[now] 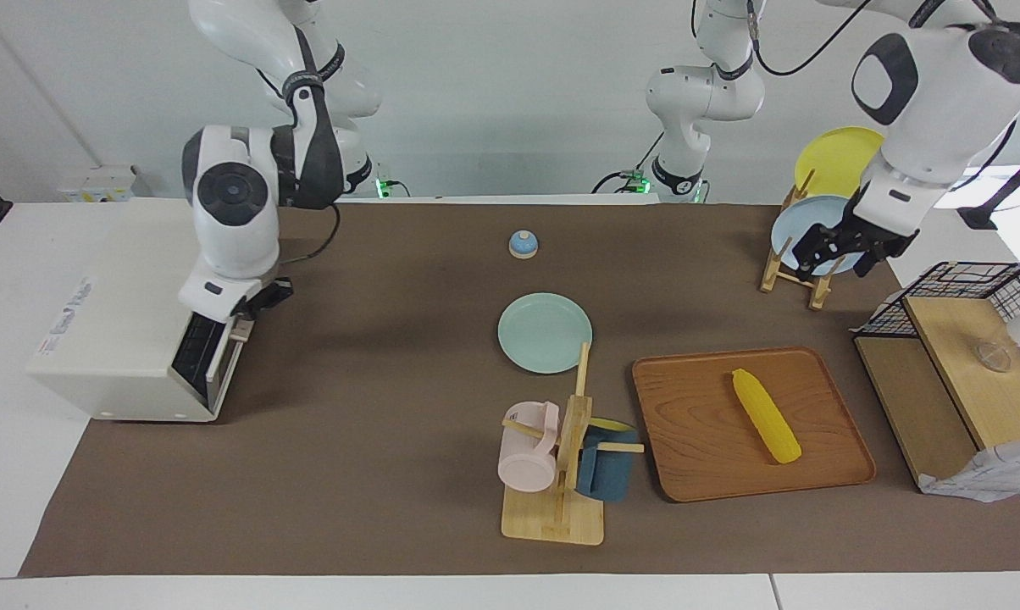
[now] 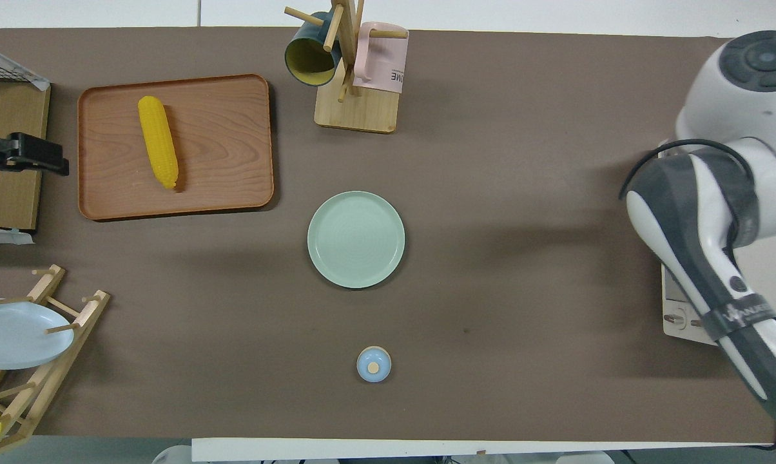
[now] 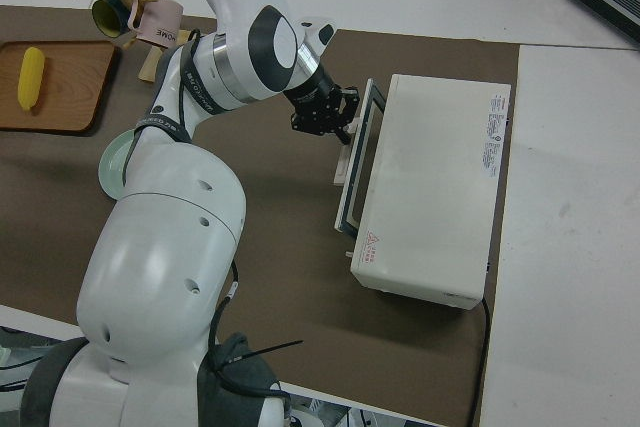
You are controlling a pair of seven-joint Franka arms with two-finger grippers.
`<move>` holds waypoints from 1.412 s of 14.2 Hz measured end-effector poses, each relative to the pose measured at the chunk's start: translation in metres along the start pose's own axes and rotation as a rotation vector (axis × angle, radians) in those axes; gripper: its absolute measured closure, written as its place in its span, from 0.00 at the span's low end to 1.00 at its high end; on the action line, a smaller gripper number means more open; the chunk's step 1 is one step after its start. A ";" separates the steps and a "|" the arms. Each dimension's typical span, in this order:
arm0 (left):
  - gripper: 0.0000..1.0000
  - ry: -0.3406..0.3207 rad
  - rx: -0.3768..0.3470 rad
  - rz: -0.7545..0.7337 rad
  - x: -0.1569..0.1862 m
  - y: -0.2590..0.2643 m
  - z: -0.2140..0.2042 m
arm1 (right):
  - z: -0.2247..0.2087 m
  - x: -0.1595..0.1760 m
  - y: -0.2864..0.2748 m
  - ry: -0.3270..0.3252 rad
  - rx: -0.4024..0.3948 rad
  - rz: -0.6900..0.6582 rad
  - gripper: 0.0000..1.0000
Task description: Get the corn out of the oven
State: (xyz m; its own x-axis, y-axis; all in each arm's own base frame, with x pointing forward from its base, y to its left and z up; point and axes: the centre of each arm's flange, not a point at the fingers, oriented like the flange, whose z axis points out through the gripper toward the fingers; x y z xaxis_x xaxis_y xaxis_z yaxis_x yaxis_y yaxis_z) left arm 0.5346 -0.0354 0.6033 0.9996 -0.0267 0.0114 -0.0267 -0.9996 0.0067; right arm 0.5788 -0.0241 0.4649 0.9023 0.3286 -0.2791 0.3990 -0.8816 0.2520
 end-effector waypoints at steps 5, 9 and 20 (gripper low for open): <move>0.00 0.001 -0.009 0.001 -0.024 -0.003 -0.029 | -0.053 -0.016 0.034 0.142 0.180 0.089 0.56; 0.00 -0.003 -0.008 0.001 -0.024 -0.003 -0.026 | -0.123 -0.036 0.035 0.177 0.207 0.177 0.14; 0.00 0.031 -0.009 0.010 -0.020 0.003 -0.030 | -0.130 -0.065 0.045 0.115 0.294 0.261 0.00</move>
State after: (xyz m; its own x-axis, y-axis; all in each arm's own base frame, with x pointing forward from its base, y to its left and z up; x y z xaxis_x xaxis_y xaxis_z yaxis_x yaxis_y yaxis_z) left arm 0.5139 -0.0376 0.6332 0.9984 -0.0366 0.0425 -0.0373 -0.9992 0.0156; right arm 0.5589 -0.0408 0.6151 0.9861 0.1021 -0.1308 0.1056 -0.9942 0.0202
